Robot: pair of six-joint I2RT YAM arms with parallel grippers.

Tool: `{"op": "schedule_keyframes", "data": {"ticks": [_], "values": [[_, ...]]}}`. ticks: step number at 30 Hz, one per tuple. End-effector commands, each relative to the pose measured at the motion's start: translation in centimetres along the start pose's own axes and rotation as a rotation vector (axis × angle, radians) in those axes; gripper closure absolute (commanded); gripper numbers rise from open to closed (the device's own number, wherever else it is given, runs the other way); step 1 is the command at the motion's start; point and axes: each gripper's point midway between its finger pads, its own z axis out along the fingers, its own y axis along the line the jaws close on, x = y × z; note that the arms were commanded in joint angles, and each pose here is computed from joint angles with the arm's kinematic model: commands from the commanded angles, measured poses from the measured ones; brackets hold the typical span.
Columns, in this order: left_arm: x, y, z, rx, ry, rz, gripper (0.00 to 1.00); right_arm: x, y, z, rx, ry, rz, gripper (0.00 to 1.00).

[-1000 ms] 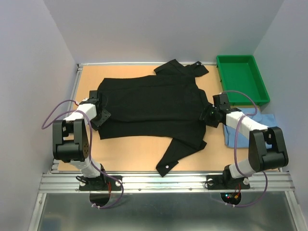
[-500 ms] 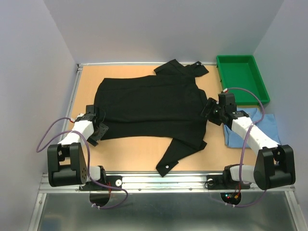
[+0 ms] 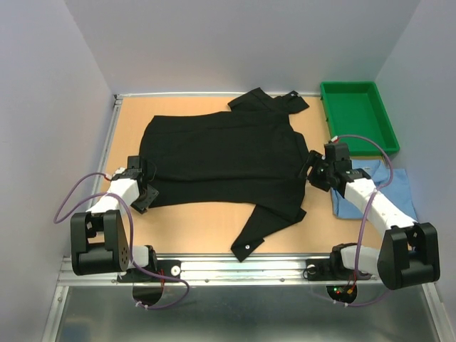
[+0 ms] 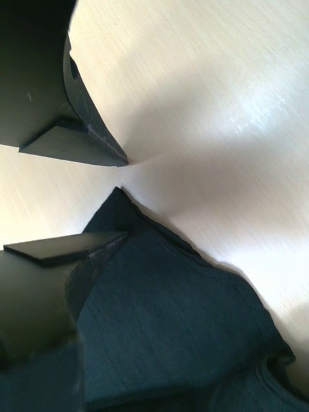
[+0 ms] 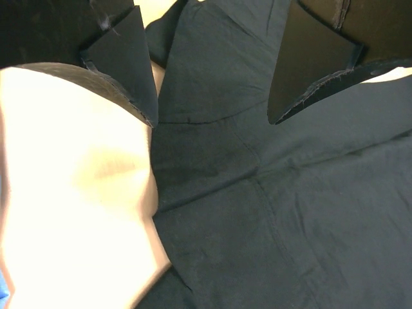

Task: Fold and stack the long sleeve shirts
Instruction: Fold the shirt

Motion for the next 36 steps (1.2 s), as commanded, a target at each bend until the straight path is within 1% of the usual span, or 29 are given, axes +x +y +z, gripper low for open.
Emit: {"op": "schedule_keyframes", "data": {"ticks": [1, 4, 8, 15, 17, 20, 21, 24, 25, 27, 33, 36], "values": [[1.0, -0.2, 1.4, 0.015, 0.026, 0.023, 0.48, 0.8, -1.6, -0.1, 0.041, -0.001, -0.023, 0.26], [1.3, -0.9, 1.6, 0.043, 0.050, 0.035, 0.49, 1.4, -2.2, -0.2, 0.054, 0.007, -0.031, 0.26], [1.9, -1.5, 1.3, 0.080, 0.084, 0.035, 0.45, 1.3, -2.5, -0.5, 0.066, -0.002, -0.044, 0.26], [2.9, -1.0, 1.4, 0.082, 0.116, 0.039, 0.46, 1.0, -2.3, -0.9, 0.062, -0.013, -0.037, 0.26], [3.3, -0.7, 1.5, 0.074, 0.130, 0.046, 0.50, 1.2, -2.4, -1.0, 0.066, -0.010, -0.040, 0.26], [3.6, -0.3, 1.5, 0.064, 0.141, 0.061, 0.66, 1.8, -2.8, -0.8, 0.078, 0.008, -0.037, 0.27], [3.6, -0.3, 1.4, 0.065, 0.141, 0.066, 0.76, 2.0, -2.9, -0.8, 0.081, 0.015, -0.038, 0.27], [3.1, -0.7, 0.5, 0.085, 0.132, 0.079, 0.89, 2.6, -3.4, -0.7, 0.097, 0.036, -0.032, 0.27], [3.0, -0.7, 0.2, 0.088, 0.132, 0.085, 0.95, 2.9, -3.7, -0.8, 0.109, 0.045, -0.033, 0.27], [2.4, -1.1, -0.6, 0.108, 0.119, 0.099, 1.00, 3.2, -4.1, -0.7, 0.129, 0.055, -0.031, 0.28], [0.9, -1.4, -2.8, 0.133, 0.078, 0.125, 1.00, 5.1, -5.7, -0.6, 0.186, 0.128, -0.029, 0.29], [0.4, -1.6, -3.6, 0.144, 0.061, 0.135, 1.00, 5.8, -5.5, -0.5, 0.170, 0.158, -0.018, 0.30]]}}
